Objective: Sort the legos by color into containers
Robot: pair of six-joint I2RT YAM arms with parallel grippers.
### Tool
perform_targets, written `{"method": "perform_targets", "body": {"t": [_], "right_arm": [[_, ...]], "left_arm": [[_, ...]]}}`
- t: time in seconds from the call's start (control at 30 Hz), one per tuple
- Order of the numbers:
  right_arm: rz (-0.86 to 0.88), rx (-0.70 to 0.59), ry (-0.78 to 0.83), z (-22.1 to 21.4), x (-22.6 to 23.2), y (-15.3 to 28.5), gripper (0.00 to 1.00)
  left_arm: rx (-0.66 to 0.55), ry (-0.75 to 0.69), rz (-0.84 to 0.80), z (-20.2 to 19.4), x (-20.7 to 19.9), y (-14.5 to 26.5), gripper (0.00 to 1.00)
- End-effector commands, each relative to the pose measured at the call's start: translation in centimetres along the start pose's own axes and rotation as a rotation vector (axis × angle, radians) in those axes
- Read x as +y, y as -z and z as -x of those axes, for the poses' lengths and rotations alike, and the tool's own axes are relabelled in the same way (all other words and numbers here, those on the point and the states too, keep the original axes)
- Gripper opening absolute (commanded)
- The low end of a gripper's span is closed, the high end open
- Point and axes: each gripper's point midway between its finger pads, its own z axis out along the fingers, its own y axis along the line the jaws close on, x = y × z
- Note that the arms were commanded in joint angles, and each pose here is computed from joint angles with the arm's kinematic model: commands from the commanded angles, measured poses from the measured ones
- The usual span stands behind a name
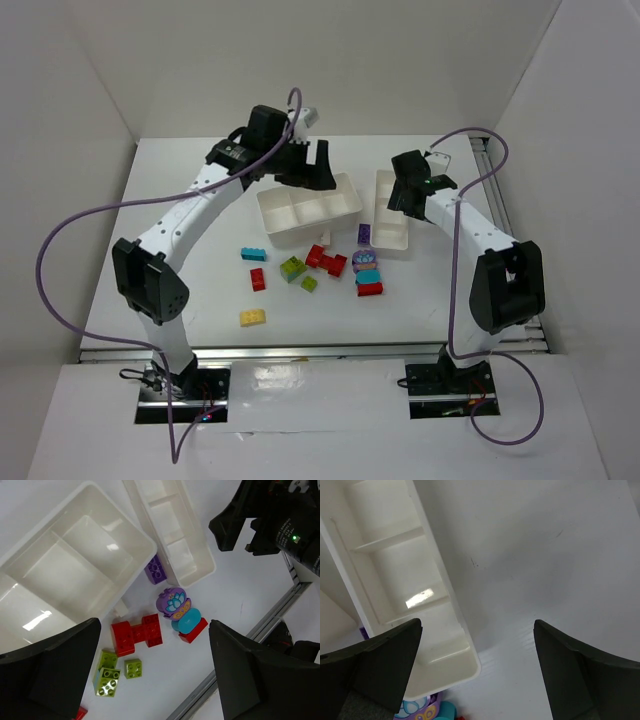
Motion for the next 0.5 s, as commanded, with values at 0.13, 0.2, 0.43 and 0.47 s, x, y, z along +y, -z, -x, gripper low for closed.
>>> {"method": "perform_targets", "body": {"t": [0.13, 0.2, 0.43, 0.47], "right_arm": [[-0.009, -0.027, -0.029, 1.0, -0.7, 0.9, 1.0], [0.003, -0.045, -0.042, 1.4, -0.9, 1.4, 1.0], [0.006, -0.051, -0.028, 1.6, -1.2, 2.0, 1.0], [-0.003, -0.056, -0.028, 1.7, -1.3, 2.0, 1.0]], "left_arm": [[0.03, -0.075, 0.03, -0.8, -1.6, -1.6, 1.0], [0.027, -0.062, 0.083, -1.0, -0.5, -1.8, 1.0], [0.001, 0.052, 0.406, -1.6, 6.0, 0.6, 1.0], [0.008, 0.094, 0.431, -1.9, 7.2, 1.2, 1.0]]}}
